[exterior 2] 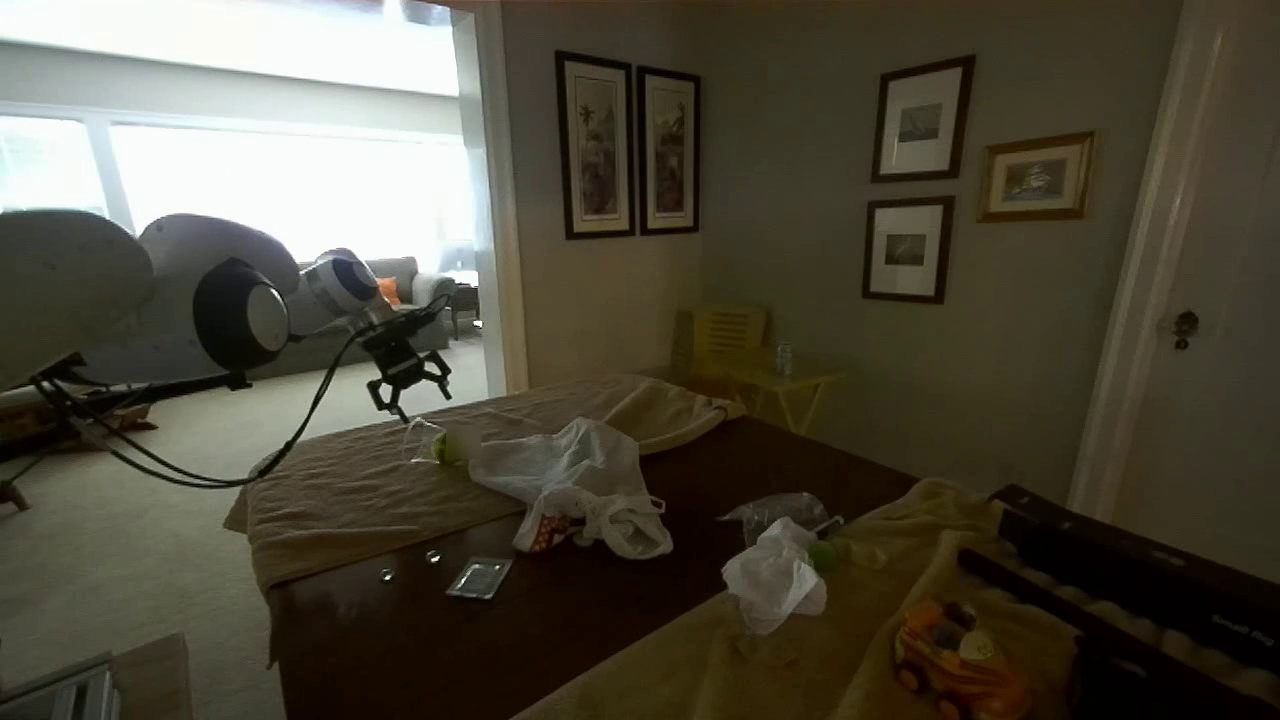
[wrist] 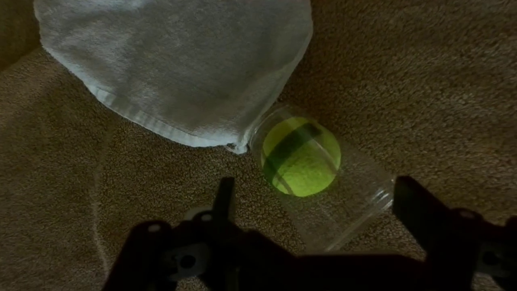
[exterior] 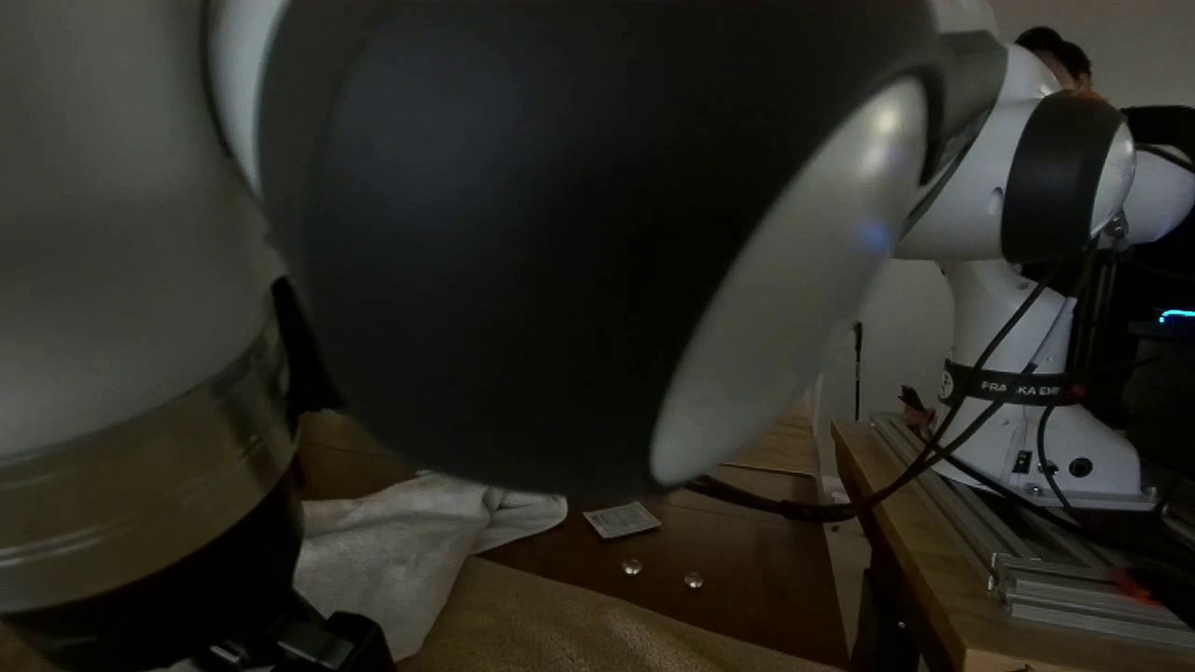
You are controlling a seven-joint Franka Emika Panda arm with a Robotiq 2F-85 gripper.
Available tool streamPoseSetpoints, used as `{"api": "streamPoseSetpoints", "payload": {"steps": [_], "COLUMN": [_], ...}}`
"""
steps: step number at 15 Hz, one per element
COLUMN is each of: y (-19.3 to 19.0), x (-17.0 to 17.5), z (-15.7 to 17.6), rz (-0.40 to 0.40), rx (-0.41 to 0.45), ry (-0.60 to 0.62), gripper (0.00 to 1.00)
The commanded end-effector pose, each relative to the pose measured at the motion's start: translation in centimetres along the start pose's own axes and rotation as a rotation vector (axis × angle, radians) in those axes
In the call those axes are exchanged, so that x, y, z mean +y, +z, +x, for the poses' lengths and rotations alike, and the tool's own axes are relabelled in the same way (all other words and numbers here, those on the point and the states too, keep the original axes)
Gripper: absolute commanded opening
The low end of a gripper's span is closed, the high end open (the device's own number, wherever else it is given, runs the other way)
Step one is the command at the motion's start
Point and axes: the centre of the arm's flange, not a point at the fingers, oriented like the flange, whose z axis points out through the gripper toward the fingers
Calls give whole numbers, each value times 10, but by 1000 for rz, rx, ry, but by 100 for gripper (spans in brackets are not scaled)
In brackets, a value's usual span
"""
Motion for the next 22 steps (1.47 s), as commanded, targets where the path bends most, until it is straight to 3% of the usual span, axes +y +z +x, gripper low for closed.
{"api": "streamPoseSetpoints", "payload": {"steps": [1, 12, 13, 16, 18, 22], "y": [-24, -19, -8, -6, -5, -1], "x": [37, 31, -7, -7, -7, -8], "z": [62, 70, 6, 6, -12, -3], "rz": [37, 3, 6, 7, 2, 45], "rx": [53, 25, 27, 25, -81, -228], "ry": [5, -36, -14, -15, 55, 231], "gripper": [100, 100, 100, 100, 100, 100]}}
